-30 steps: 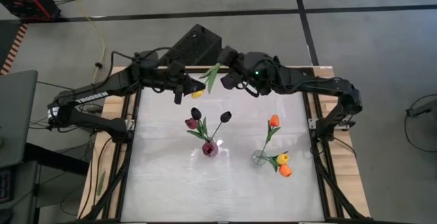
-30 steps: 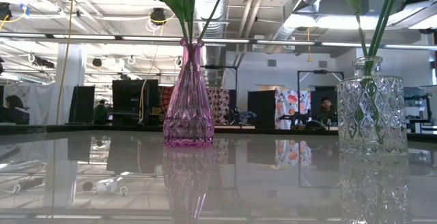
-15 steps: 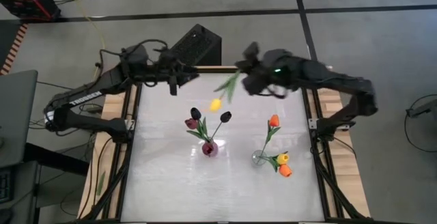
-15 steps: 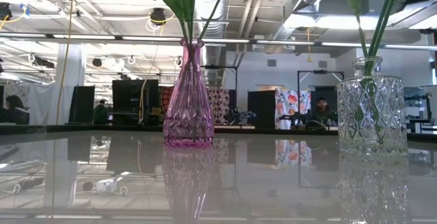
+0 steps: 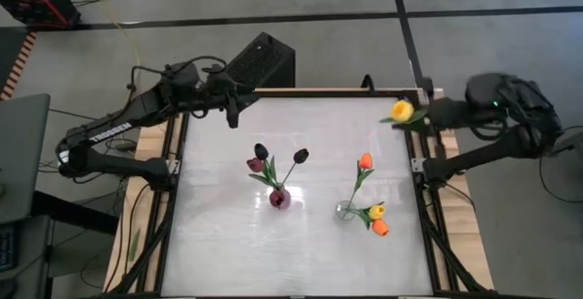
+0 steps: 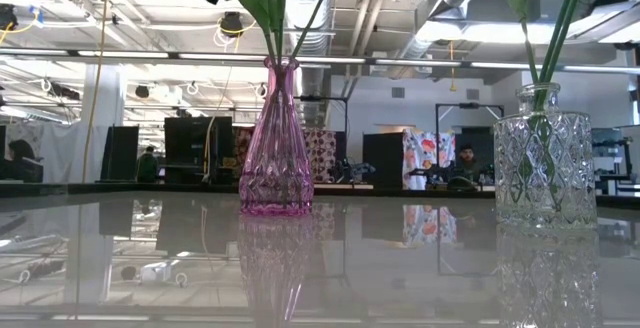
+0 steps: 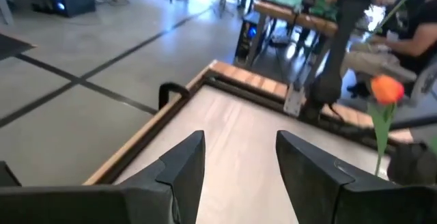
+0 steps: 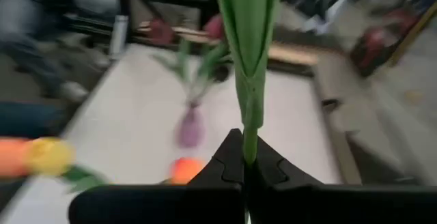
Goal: Sort flowers into vase by color
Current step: Put the yellow flower into the transparent vase
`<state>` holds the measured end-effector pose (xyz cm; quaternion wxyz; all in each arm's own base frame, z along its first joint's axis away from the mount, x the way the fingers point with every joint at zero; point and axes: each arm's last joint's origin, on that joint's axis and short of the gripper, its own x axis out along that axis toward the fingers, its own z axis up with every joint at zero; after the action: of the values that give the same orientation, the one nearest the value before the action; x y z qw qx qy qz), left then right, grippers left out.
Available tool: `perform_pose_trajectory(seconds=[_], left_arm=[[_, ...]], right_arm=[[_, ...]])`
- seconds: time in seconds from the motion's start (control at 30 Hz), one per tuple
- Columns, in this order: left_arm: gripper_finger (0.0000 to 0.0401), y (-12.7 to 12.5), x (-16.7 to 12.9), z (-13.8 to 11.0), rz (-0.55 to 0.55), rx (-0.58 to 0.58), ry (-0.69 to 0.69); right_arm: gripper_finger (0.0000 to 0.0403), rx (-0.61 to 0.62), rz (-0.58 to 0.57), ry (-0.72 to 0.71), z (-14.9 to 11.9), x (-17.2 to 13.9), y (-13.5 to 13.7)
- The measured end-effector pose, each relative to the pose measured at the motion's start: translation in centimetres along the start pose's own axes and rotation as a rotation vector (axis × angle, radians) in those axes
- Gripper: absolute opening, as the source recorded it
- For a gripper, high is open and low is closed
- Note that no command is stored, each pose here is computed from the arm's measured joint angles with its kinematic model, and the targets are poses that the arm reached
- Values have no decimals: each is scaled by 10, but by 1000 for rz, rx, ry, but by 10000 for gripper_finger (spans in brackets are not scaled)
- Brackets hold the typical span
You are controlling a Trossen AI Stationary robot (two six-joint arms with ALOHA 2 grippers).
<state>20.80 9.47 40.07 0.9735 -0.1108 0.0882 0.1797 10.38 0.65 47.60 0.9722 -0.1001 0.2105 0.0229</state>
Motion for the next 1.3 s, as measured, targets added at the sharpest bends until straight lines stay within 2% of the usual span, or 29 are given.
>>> perform_pose_trajectory(seconds=[0.1, 0.23, 0.4, 0.6, 0.77, 0.97, 1.3], left_arm=[[168, -3, 4, -12, -19, 21, 33], [169, -9, 9, -44, -56, 39, 112], [169, -20, 7, -84, -137, 53, 70], [169, -17, -2, -125, -65, 18, -73], [169, -13, -4, -157, -98, -43, -119], [169, -11, -4, -170, -121, -79, -170], [169, -13, -4, -171, -160, -104, -162]], right_arm=[[19, 74, 66, 25, -23, 9, 13], [19, 118, 131, -22, -55, 36, 35], [19, 112, 265, -124, -84, 54, 62], [19, 122, 242, -197, -100, 73, 88], [19, 67, 237, -291, -110, 97, 116], [19, 10, 110, -294, -114, 115, 132], [19, -16, 97, -264, -116, 135, 146]])
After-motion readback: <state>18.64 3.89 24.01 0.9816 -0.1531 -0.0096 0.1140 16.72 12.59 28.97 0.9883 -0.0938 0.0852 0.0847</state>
